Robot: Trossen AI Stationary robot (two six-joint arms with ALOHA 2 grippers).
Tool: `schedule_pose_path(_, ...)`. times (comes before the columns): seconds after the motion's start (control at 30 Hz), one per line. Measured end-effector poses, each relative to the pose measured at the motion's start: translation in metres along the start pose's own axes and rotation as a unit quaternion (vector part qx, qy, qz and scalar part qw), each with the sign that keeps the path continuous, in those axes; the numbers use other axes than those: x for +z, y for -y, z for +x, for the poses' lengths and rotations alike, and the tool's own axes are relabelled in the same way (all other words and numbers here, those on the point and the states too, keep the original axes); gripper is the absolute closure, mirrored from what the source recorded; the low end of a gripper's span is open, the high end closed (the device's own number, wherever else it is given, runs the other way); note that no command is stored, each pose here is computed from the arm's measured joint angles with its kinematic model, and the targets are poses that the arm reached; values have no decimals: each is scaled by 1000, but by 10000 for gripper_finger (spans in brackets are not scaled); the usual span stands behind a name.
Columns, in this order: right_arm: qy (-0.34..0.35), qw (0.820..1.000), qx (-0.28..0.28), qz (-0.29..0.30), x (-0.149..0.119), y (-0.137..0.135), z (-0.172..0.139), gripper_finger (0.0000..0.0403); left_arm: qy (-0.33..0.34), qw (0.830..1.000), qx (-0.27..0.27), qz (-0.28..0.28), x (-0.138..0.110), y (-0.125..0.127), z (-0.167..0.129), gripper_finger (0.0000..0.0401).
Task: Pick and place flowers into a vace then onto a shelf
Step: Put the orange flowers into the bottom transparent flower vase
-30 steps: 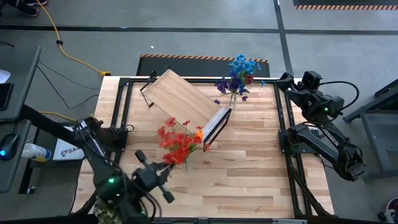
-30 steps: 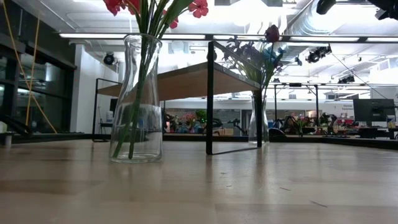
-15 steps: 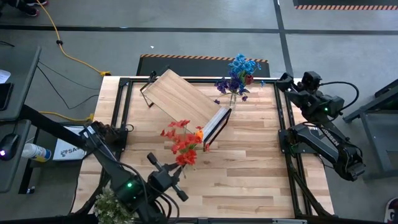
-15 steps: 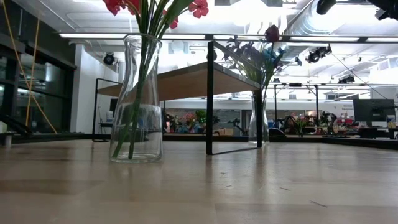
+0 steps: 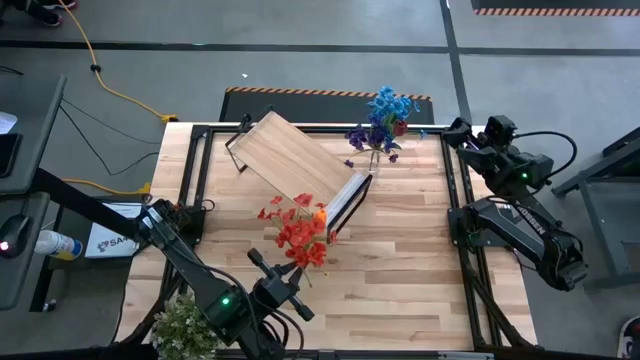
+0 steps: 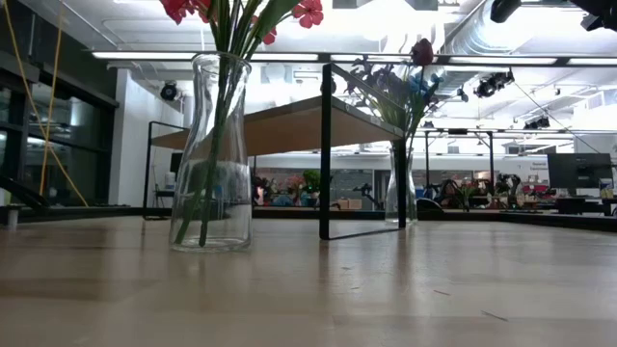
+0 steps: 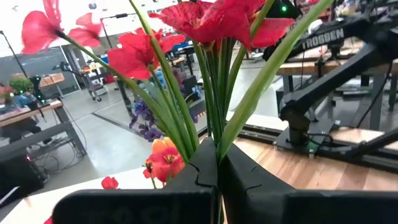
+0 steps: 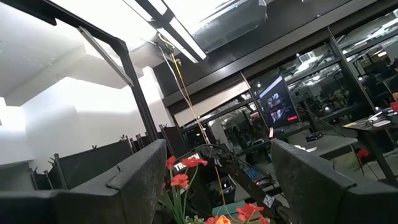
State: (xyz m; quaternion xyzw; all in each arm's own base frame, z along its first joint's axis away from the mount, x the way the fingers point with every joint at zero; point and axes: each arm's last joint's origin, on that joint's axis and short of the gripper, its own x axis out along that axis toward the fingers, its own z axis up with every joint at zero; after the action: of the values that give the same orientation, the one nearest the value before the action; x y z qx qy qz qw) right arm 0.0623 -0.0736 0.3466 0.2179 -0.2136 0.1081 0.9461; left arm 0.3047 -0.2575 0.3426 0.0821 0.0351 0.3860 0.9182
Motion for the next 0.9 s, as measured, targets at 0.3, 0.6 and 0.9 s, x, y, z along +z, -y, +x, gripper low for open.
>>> schedule_pose_path(0.3,-7,1000,2,-7,0,0,0,123,-2,1000,16,23,-14,2,12,367)
schedule_pose_path(0.6,-8,1000,2,-9,0,0,0,123,-5,999,25,21,-30,0,20,367)
schedule_pose_path(0.9,-8,1000,2,-9,-1,0,0,123,-6,999,35,5,-43,-3,27,367)
